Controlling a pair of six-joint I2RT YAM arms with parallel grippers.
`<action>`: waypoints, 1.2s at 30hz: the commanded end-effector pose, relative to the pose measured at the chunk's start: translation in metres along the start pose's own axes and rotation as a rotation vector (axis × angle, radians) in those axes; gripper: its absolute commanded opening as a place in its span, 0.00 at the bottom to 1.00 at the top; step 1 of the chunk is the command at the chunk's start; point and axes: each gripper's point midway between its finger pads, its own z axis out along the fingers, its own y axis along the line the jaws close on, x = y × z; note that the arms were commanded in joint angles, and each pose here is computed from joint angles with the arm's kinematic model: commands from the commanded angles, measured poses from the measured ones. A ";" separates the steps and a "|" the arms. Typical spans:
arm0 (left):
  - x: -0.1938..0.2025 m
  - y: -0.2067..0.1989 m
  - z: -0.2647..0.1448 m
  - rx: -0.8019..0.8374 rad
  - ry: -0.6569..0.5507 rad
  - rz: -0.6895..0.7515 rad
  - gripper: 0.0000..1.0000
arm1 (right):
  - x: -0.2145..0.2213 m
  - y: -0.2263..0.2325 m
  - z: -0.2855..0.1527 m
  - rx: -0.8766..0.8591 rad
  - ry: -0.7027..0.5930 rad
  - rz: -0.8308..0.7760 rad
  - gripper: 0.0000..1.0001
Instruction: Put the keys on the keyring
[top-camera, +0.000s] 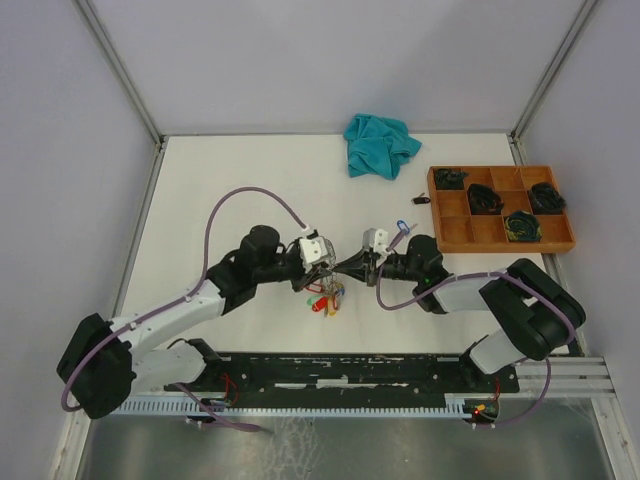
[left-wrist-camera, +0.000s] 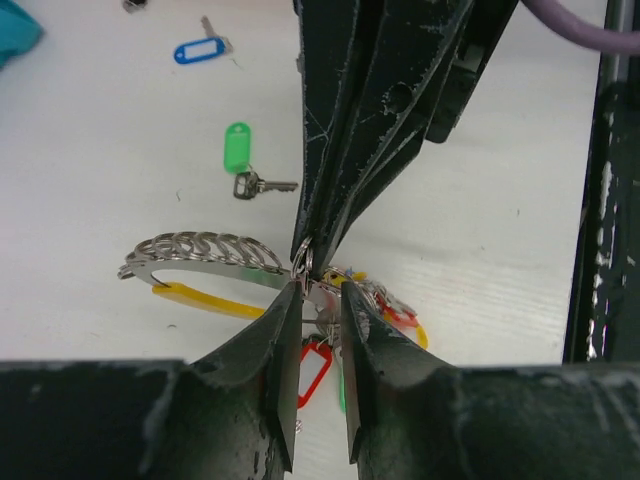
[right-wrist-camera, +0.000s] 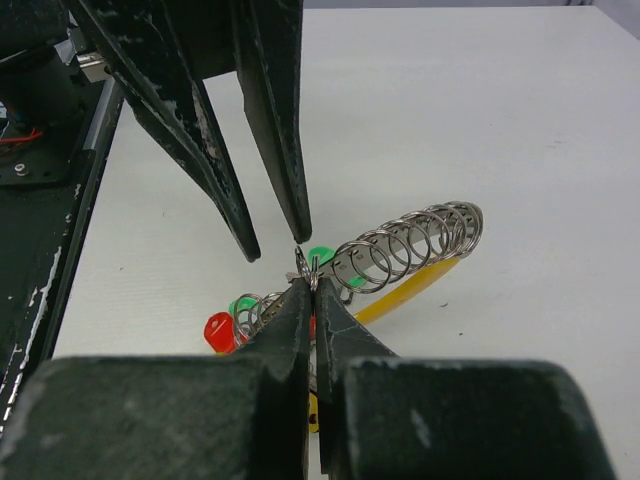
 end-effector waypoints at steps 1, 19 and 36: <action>-0.050 0.015 -0.013 -0.122 -0.348 -0.127 0.31 | -0.027 -0.002 0.001 -0.019 -0.108 -0.019 0.01; -0.037 0.018 -0.027 -0.180 -0.612 -0.139 0.34 | -0.036 -0.002 0.000 -0.018 -0.127 0.034 0.01; -0.019 0.005 -0.008 -0.070 -0.558 -0.127 0.32 | -0.045 0.002 -0.002 -0.037 -0.142 0.017 0.01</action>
